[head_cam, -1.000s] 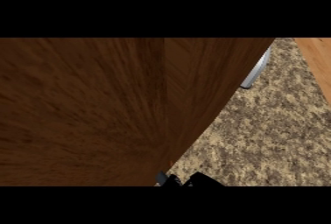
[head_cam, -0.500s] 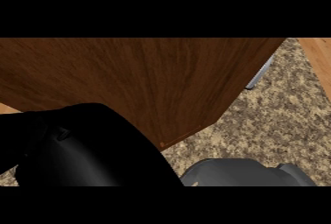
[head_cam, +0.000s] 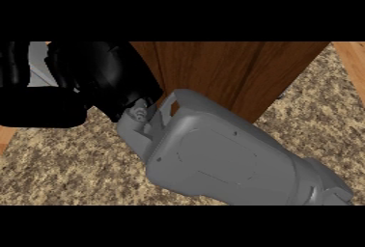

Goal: Pick up the wine, place it into the cabinet and close the cabinet

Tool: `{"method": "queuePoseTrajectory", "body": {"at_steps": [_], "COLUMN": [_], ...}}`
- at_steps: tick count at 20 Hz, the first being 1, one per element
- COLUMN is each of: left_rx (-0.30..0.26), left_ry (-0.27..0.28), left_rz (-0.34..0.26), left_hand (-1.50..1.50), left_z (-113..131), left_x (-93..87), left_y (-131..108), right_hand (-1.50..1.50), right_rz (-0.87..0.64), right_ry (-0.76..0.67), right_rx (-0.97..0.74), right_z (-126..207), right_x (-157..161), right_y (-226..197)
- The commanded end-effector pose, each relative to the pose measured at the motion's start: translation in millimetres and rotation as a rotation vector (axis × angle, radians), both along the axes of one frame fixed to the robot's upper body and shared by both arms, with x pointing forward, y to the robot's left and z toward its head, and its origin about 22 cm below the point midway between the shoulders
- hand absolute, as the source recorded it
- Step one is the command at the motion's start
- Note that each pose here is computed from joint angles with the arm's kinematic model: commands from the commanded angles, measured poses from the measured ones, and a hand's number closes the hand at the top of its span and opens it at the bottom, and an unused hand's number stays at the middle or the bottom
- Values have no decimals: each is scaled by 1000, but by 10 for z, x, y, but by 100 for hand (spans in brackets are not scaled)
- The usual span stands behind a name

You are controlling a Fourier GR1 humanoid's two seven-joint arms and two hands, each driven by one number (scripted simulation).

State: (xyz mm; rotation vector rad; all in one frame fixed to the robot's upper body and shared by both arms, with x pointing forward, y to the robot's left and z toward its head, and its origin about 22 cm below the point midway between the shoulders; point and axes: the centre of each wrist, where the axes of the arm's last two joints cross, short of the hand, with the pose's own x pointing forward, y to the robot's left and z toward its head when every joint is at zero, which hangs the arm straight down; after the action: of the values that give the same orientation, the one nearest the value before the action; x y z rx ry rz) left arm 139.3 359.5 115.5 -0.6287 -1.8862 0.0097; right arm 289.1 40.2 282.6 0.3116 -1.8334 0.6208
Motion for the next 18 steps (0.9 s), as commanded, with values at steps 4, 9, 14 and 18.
{"method": "queuePoseTrajectory", "body": {"at_steps": [4, 9, 14, 18], "left_rx": [14, 10, 9, 3], "left_ry": [0, -26, -38, -19], "left_rz": [6, 5, 35, 5], "left_hand": [150, 150, 150, 150], "left_z": [97, 130, 190, 173], "left_x": [49, 54, 92, 92], "left_y": [208, 187, 171, 98], "right_hand": [150, 150, 150, 150], "right_rz": [-150, -206, -236, -271], "right_ry": [20, 53, 14, -15], "right_rx": [12, -64, -79, -109], "right_z": [-339, -568, -632, -810], "right_x": [652, 956, 1115, 1168], "right_y": [-49, -261, -542, -658]}}
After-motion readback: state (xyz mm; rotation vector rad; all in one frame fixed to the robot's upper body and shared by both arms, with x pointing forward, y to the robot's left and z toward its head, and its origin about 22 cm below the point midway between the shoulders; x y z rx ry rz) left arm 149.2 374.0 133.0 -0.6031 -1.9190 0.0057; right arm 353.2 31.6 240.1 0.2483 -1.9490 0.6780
